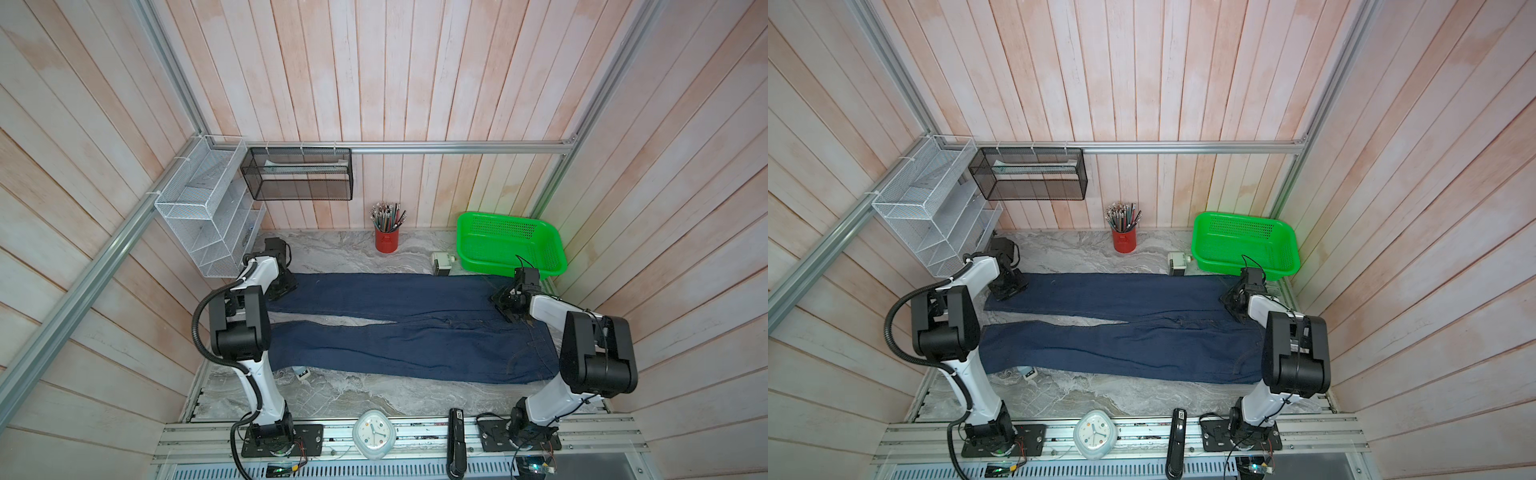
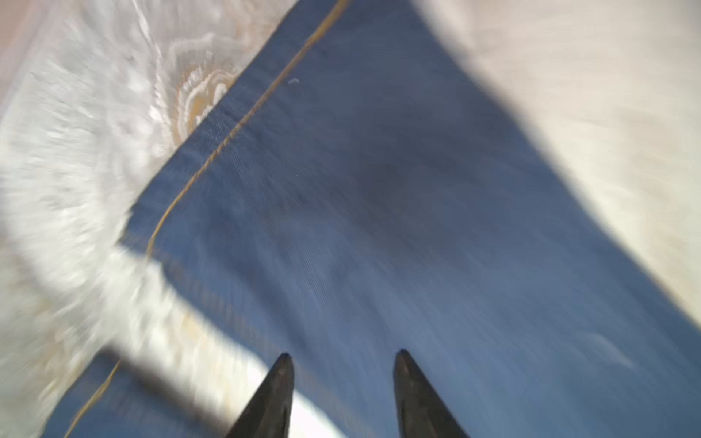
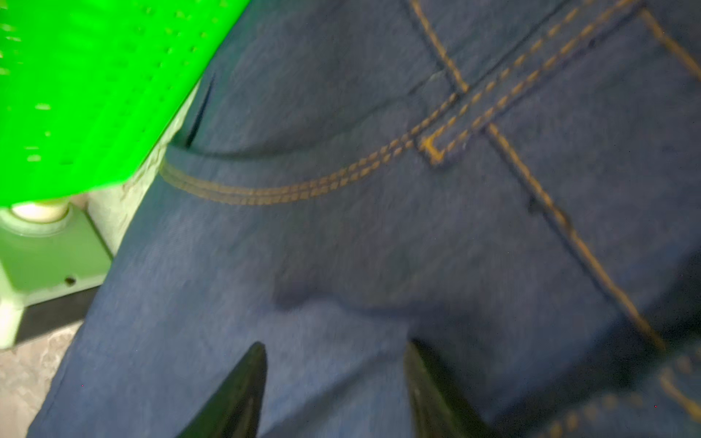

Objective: Fold and stack the trousers
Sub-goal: Flatten out the trousers at the center of the table.

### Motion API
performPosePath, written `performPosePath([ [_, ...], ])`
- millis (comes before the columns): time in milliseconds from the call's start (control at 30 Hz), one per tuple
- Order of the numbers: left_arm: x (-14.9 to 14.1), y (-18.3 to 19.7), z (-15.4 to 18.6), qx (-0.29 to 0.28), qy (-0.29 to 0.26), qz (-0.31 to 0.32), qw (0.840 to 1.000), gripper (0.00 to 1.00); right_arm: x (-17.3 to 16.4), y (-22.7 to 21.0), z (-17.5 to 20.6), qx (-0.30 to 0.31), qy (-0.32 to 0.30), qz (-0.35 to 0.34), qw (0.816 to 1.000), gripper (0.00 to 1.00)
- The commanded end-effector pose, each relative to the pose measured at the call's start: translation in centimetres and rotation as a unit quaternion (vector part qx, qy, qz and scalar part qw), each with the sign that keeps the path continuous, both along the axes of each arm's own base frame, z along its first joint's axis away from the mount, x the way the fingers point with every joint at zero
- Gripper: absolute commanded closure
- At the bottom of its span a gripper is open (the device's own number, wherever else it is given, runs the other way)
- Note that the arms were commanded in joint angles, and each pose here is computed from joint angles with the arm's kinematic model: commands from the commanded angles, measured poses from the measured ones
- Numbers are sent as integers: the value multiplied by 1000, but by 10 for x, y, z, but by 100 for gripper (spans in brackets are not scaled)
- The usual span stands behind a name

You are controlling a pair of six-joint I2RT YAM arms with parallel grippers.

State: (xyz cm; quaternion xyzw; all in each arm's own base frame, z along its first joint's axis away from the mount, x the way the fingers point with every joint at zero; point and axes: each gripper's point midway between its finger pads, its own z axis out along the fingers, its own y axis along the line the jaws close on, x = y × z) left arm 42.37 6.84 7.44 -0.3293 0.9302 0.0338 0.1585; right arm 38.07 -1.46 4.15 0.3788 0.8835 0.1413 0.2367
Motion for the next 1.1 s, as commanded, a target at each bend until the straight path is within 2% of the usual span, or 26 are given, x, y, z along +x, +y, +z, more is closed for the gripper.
performPosePath([
  [0,-5,-10,93,13,-100,-13,995,52,-6,10,32,-20,-6,22,1000,35],
  [100,-40,-4,100,15,-81,12,996,51,-17,10,46,-22,-1,14,1000,35],
  [267,-111,4,50,-19,11,65,998,51,-51,10,34,-18,52,5,998,38],
  [367,-141,15,21,-29,38,101,994,51,-71,12,16,-12,88,9,996,42],
  [467,-157,20,-3,-48,57,125,989,51,-86,12,-6,-8,119,12,993,44],
  [667,-168,19,-39,-81,78,140,984,51,-105,0,-42,3,165,-3,986,45],
  [833,-168,25,-51,-83,84,144,982,51,-116,-26,-56,-9,186,-43,982,43],
  [933,-159,27,-41,-84,67,140,984,51,-109,-31,-50,-1,163,-50,985,42],
  [1067,-133,25,-4,-90,7,119,989,51,-80,-19,-19,29,93,-25,995,41],
])
